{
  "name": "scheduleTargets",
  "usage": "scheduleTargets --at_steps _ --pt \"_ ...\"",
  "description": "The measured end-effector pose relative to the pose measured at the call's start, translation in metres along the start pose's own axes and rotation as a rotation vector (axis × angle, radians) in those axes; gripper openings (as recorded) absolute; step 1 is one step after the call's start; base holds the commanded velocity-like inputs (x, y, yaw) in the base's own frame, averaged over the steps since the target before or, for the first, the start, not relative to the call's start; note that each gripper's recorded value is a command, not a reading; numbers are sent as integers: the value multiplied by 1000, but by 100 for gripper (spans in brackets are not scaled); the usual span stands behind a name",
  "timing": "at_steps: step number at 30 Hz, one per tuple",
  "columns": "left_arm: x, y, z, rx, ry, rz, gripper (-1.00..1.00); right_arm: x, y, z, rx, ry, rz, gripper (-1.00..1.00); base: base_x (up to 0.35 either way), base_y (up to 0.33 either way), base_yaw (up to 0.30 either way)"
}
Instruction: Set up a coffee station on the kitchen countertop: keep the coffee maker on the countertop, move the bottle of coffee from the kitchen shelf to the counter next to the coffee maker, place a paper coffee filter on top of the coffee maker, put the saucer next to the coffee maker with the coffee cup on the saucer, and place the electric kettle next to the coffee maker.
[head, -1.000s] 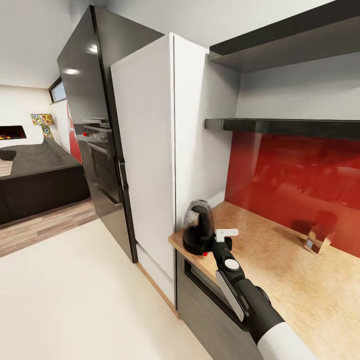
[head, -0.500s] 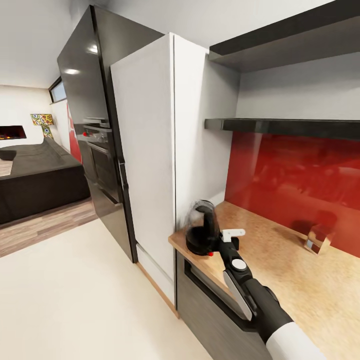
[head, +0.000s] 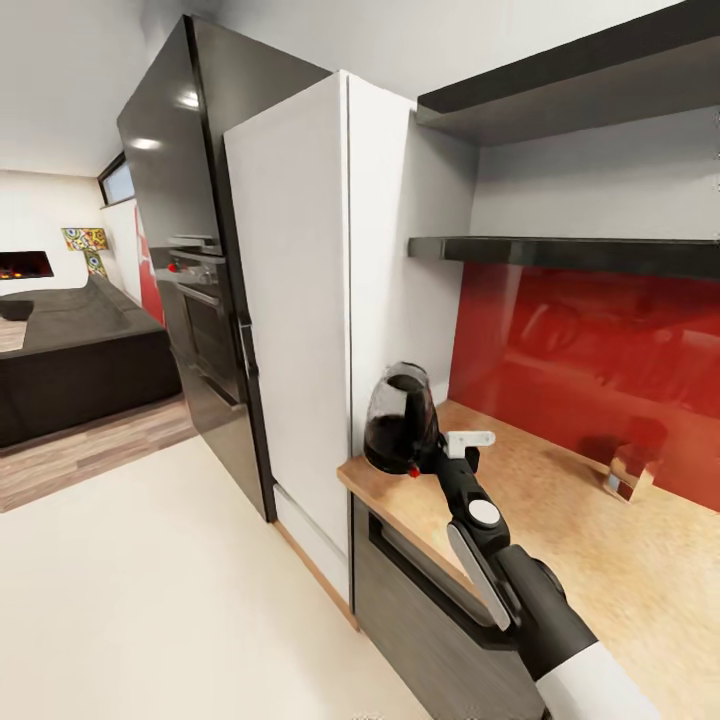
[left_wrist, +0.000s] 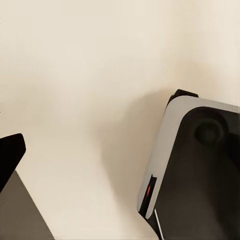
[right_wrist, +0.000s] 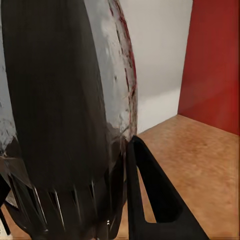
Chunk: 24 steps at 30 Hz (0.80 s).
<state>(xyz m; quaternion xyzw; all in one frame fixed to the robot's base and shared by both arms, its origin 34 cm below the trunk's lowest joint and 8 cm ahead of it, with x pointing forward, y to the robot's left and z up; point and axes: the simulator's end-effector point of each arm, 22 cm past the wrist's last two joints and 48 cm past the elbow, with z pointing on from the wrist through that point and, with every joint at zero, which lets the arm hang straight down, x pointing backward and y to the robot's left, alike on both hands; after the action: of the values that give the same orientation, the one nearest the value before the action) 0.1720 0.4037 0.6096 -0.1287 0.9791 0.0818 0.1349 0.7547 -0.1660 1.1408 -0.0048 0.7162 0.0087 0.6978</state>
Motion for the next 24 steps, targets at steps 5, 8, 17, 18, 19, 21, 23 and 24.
scheduleTargets --at_steps 5,8,17,18,19,21,23,24 --pt "0 1 0 -4 -1 -9 100 8 -3 -2 6 15 -2 -100 -2 0 -109" --pt "0 0 0 -3 0 -10 100 8 -4 -2 6 13 -5 -100 0 0 -292" --pt "0 0 0 -4 0 -11 100 6 -3 -3 5 9 -3 -100 0 0 -299" --pt "0 0 0 -4 -1 -11 100 6 -3 -3 5 9 -3 -100 -5 0 -300" --pt "0 0 0 -4 -1 -11 100 6 -3 -3 5 9 -2 -100 -31 0 -300" --pt "0 0 0 -4 0 -11 100 6 -3 -2 5 9 -2 -100 -88 3 -300" --pt "0 1 0 -4 0 -10 100 6 -3 -2 5 9 -2 -100 -192 52 -300" --pt "0 1 0 -5 0 -11 100 6 -3 -2 5 9 -2 -100 -251 95 -300"
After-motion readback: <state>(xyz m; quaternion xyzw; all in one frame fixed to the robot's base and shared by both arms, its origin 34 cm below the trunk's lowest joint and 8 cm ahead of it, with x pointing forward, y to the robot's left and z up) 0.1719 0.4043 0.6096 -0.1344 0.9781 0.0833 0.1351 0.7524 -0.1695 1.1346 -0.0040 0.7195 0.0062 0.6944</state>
